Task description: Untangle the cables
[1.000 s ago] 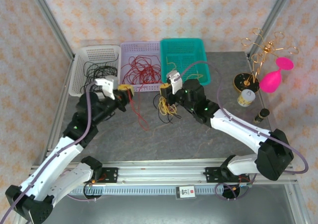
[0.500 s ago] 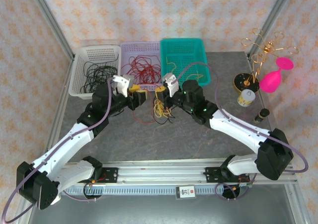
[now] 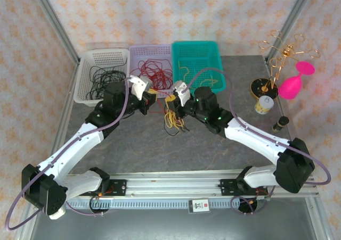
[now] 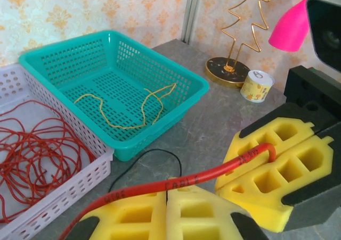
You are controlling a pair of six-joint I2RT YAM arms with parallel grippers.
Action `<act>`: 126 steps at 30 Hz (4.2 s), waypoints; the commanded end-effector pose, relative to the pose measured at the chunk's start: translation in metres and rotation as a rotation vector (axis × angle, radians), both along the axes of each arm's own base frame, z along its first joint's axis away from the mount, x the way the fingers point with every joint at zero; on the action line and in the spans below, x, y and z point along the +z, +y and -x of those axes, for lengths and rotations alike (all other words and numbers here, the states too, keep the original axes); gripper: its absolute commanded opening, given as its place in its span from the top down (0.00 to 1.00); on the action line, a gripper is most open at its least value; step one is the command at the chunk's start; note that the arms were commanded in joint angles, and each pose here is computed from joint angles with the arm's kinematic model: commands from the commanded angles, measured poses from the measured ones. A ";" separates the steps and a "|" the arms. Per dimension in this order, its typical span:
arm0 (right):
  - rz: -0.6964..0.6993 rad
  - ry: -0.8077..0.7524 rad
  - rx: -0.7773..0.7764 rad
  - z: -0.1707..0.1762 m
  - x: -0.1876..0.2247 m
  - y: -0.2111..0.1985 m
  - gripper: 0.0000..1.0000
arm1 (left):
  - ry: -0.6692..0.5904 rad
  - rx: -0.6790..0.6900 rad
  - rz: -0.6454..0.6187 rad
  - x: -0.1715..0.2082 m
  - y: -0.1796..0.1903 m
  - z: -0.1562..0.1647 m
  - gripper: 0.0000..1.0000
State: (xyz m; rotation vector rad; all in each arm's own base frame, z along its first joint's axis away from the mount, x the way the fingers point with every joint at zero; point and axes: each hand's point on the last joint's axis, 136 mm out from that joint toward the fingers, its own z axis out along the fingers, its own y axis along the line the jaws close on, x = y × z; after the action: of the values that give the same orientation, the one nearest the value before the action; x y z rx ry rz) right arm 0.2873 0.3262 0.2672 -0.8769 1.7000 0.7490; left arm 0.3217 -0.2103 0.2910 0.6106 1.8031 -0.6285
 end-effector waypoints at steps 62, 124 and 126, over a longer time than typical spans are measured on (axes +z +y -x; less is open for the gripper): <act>0.002 0.439 -0.263 0.057 -0.136 -0.065 0.58 | 0.549 0.104 -0.425 -0.191 -0.005 0.075 0.58; 0.024 0.268 -0.649 -0.015 -0.211 -0.059 0.62 | -0.259 0.463 -0.002 0.250 0.047 0.030 1.00; 0.013 0.279 -0.651 -0.014 -0.208 -0.064 0.58 | -0.332 0.519 0.039 0.279 0.058 0.031 1.00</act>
State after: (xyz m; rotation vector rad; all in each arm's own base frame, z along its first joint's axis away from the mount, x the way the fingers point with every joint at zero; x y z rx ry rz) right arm 0.3027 0.2839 0.0646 -0.2365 2.0364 0.4872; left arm 0.2905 -0.1820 0.5274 0.3033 1.6596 -0.3124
